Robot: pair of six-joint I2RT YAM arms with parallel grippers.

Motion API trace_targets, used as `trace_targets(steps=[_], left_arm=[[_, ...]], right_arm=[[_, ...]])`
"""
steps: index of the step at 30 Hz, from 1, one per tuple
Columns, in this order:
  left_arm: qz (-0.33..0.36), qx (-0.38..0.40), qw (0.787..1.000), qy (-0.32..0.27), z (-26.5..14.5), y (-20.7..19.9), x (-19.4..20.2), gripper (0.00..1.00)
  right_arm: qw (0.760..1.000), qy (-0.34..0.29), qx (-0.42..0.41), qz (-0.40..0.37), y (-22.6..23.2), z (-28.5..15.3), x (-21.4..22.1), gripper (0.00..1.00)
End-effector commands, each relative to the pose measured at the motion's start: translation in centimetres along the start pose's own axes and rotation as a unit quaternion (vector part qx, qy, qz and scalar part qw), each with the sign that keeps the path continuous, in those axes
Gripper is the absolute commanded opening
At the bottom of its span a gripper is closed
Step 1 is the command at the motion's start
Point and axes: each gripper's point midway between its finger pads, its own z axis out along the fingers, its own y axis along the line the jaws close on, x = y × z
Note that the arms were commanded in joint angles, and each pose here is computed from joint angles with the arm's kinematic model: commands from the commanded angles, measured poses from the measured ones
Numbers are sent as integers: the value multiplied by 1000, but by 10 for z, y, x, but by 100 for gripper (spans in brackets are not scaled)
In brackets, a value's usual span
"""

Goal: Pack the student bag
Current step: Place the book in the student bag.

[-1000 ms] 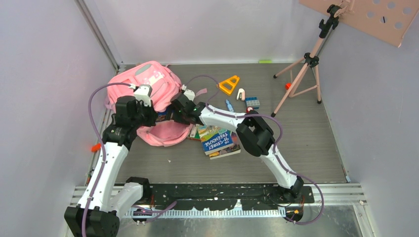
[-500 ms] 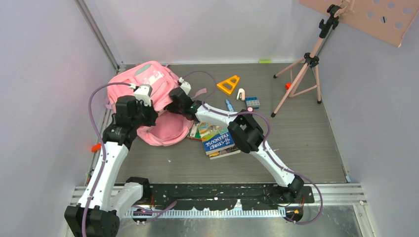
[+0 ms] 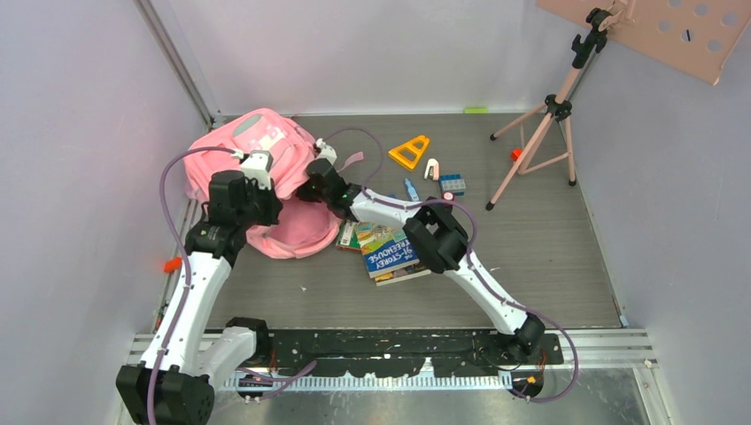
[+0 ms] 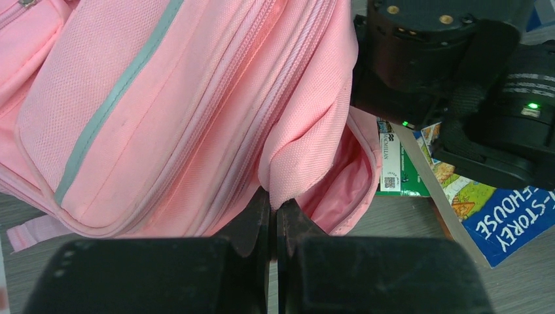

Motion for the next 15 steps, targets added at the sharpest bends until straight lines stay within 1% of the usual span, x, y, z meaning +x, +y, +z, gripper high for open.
trace_targets(steps=[1,2,4,5,9,10,11,12,14,15], left_arm=[[1,27,998,-57,-10,-13,-33,0],[1,26,998,-58,-10,-12,-33,0],[2,22,998,-61,-12,-11,-34,0],[2,20,998,-62,-13,-11,-34,0],[2,11,998,-64,-13,-8,-35,0],[2,10,998,-63,-13,-7,-34,0],[2,9,998,-62,-13,-7,-34,0],[2,8,998,-61,-13,-6,-34,0],[2,8,998,-61,-13,-7,-33,0],[1,8,998,-61,-13,-6,-34,0]], right_arm=[[998,-11,-41,-51,38,-41,-33,79],[997,3,-36,-67,31,-46,-26,80],[995,15,-38,-87,34,-67,-29,81],[994,31,-50,-92,40,-85,-26,81],[988,62,-75,-118,54,-138,-27,82],[987,77,-66,-125,51,-149,-25,82],[986,80,-72,-128,59,-168,-32,82],[984,100,-56,-134,52,-181,-27,82],[984,99,-55,-137,63,-224,-43,82],[984,104,-37,-137,54,-233,-42,83]])
